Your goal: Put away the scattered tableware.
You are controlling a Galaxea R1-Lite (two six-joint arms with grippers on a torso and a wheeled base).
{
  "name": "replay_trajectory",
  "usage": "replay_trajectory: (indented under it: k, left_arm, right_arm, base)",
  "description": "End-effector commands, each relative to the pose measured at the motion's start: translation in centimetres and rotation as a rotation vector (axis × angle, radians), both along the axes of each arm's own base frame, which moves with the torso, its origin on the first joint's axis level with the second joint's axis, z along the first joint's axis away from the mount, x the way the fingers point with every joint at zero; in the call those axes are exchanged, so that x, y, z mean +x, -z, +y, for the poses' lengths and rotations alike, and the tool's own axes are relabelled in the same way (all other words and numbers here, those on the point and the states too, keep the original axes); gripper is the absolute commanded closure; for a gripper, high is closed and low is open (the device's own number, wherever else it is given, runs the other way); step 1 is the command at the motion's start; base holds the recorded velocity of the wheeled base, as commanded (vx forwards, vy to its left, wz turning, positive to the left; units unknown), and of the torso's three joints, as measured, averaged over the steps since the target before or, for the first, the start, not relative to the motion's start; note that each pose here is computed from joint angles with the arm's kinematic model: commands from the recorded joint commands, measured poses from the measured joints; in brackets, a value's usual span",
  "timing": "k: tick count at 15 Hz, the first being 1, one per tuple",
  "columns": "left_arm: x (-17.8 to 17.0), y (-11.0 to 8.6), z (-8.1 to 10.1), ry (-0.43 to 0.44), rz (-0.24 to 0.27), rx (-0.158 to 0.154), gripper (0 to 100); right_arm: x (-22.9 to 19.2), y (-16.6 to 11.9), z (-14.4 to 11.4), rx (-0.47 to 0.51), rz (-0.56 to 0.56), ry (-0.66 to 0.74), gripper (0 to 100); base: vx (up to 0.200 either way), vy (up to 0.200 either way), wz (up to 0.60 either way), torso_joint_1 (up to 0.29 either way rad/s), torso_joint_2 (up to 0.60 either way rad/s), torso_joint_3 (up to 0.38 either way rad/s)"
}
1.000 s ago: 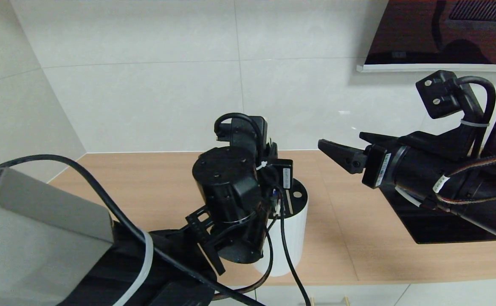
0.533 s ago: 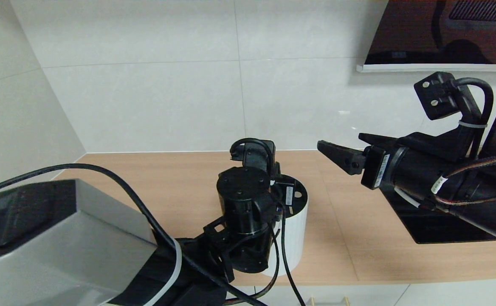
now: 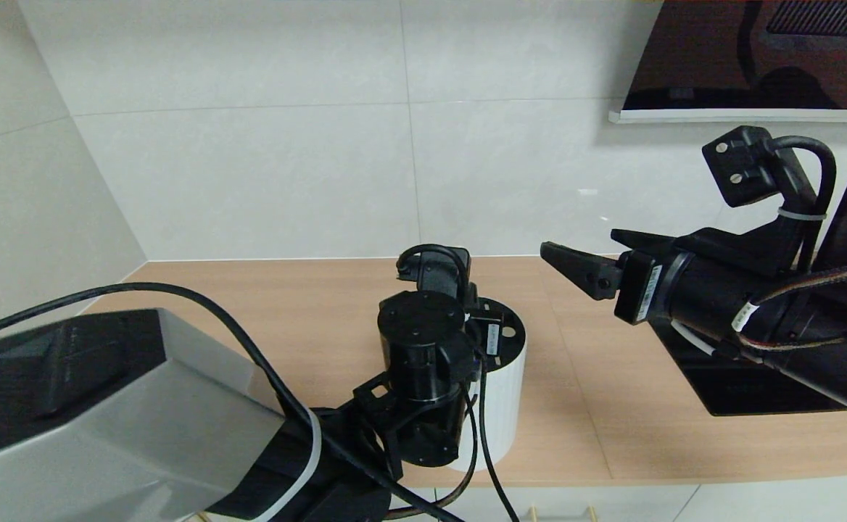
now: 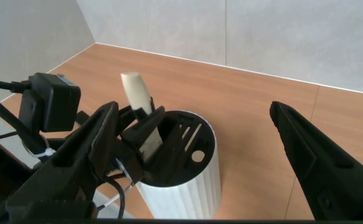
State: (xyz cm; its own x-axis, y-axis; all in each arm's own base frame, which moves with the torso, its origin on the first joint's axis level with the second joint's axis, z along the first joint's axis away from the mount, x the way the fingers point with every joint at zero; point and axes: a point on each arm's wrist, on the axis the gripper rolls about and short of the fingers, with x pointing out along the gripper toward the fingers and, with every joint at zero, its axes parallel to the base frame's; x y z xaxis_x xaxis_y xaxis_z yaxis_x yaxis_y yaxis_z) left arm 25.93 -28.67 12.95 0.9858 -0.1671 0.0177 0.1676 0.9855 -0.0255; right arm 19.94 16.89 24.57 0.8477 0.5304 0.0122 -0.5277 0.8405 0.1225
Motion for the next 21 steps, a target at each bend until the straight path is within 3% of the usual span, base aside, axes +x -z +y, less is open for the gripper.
replay_trajectory:
  k: [1,11,13,14,17,19,21]
  left_arm:
    - [0.0,0.0,0.0,-0.001,0.000,0.000,0]
    - [-0.1,-0.5,0.2,-0.001,-0.007,-0.016,0]
    - [-0.5,-1.5,0.5,0.001,-0.023,-0.036,0]
    - [-1.7,-4.3,1.9,0.004,-0.065,-0.085,0]
    - [-5.3,-9.7,6.1,0.056,-0.152,-0.178,0]
    - [-8.2,-12.1,9.5,0.129,-0.175,-0.187,0]
    - [-10.2,-12.9,13.7,0.204,-0.169,-0.146,0]
  right_arm:
    - [0.0,0.0,0.0,0.000,0.000,-0.001,0]
    - [0.0,0.0,0.0,0.000,-0.002,0.001,0]
    - [0.0,-0.1,0.0,0.001,-0.003,0.001,0]
    - [0.1,-0.2,-0.3,0.005,-0.008,0.012,0]
    - [0.4,-0.8,-1.2,0.020,-0.025,0.048,0]
    - [0.5,-1.9,-2.3,0.043,-0.056,0.084,0]
    - [-0.5,-3.2,-4.1,0.076,-0.100,0.119,0]
  base:
    - [0.000,0.000,0.00,0.000,0.00,0.000]
    - [0.000,0.000,0.00,0.000,0.00,0.000]
    - [0.000,0.000,0.00,0.000,0.00,0.000]
    - [0.000,0.000,0.00,0.000,0.00,0.000]
    - [0.000,0.000,0.00,0.000,0.00,0.000]
    - [0.000,0.000,0.00,0.000,0.00,0.000]
    - [0.000,0.000,0.00,0.000,0.00,0.000]
